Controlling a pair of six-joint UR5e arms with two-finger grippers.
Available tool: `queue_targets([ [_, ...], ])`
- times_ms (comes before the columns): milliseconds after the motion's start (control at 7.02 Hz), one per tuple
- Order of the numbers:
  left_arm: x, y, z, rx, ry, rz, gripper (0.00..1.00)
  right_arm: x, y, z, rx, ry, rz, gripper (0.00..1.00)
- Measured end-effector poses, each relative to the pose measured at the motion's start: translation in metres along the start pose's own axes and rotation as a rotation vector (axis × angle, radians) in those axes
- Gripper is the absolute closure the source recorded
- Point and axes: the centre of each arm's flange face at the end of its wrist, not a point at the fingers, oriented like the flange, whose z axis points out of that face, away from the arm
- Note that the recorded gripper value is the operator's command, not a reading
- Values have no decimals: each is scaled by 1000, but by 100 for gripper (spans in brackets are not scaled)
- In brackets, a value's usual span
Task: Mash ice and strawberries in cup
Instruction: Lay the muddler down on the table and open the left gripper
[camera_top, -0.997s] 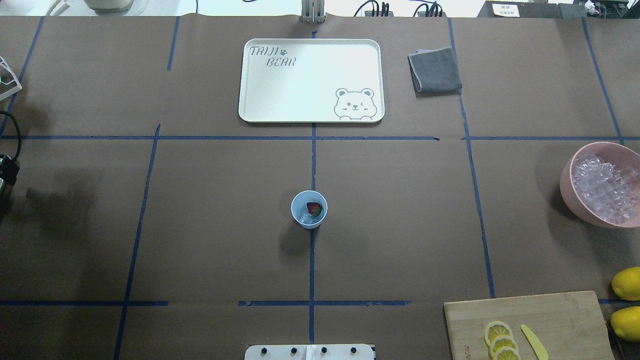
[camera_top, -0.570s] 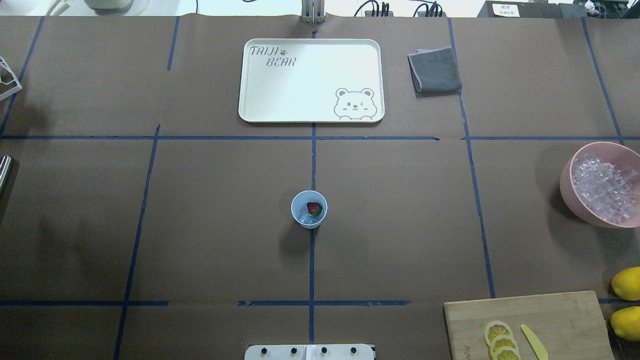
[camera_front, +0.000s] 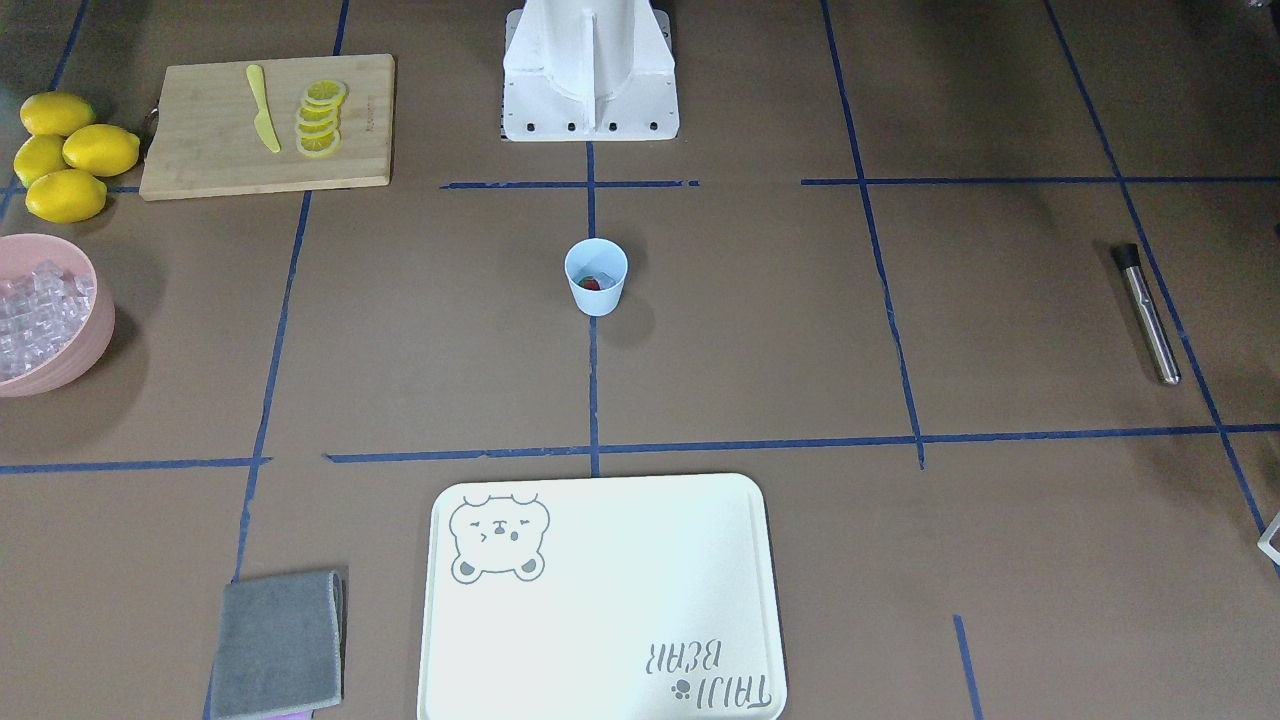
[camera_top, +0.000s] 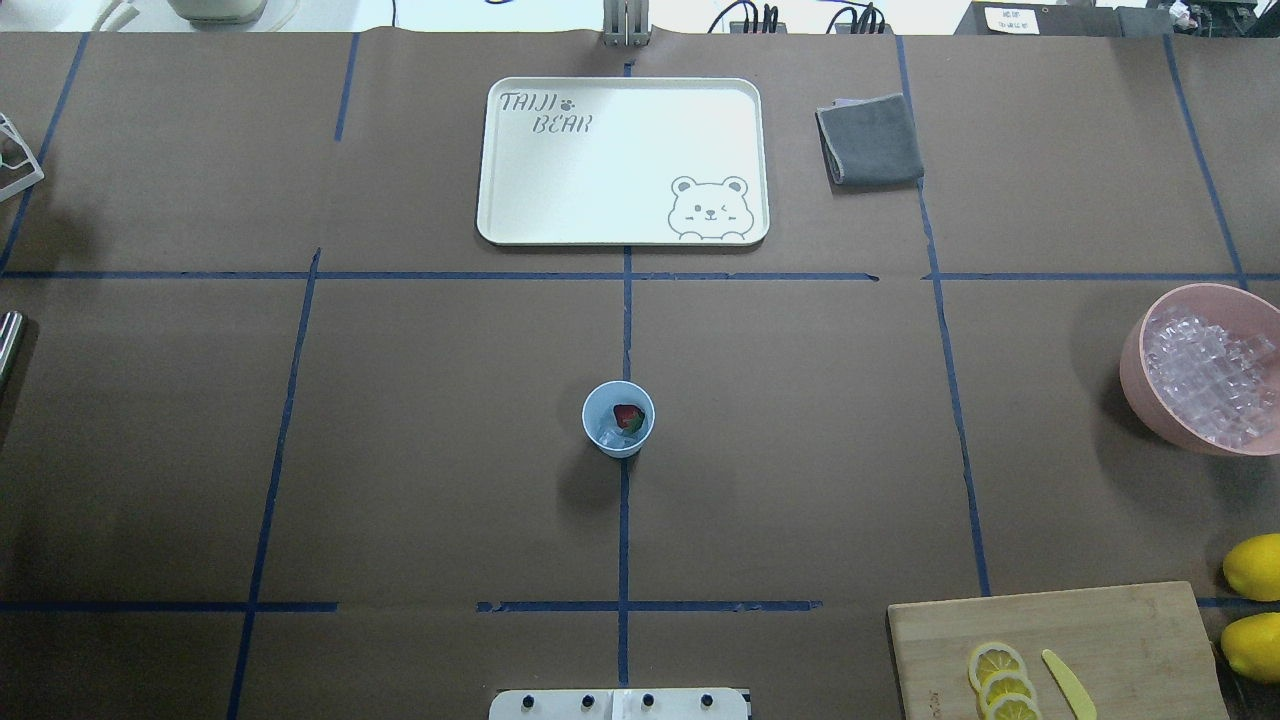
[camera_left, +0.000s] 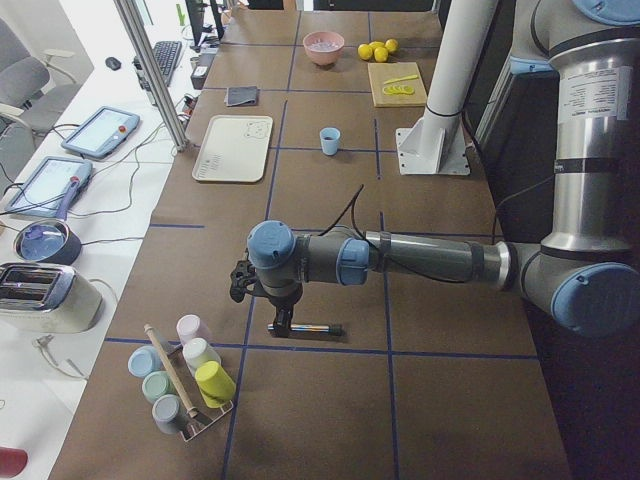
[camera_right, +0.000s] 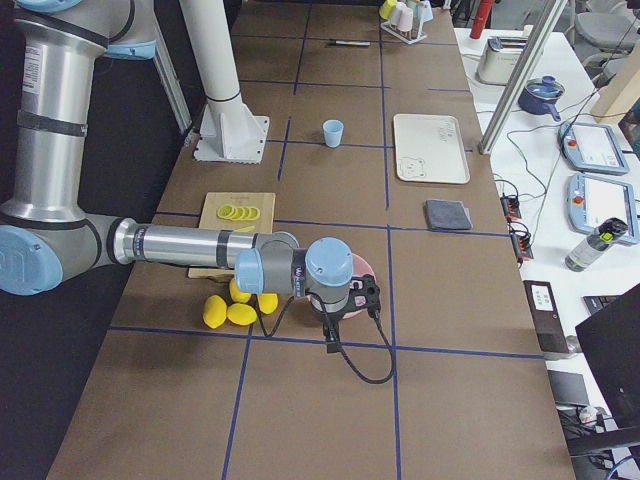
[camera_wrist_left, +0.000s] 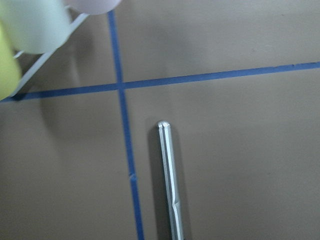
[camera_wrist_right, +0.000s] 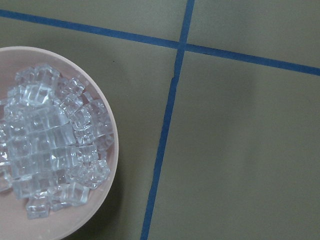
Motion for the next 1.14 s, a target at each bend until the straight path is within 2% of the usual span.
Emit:
queue_targets([
  [285, -15, 6, 0, -11, -66, -22, 0, -3, 0, -3, -3, 6, -2, 1],
  [427, -17, 8, -1, -12, -78, -26, 0, -9, 0, -5, -3, 12, -16, 1],
  [855, -25, 24, 8, -31, -77, -43, 0, -8, 11, 3, -31, 54, -53, 1],
  [1140, -24, 25, 10, -37, -81, -42, 0, -5, 17, 2, -33, 63, -52, 1],
])
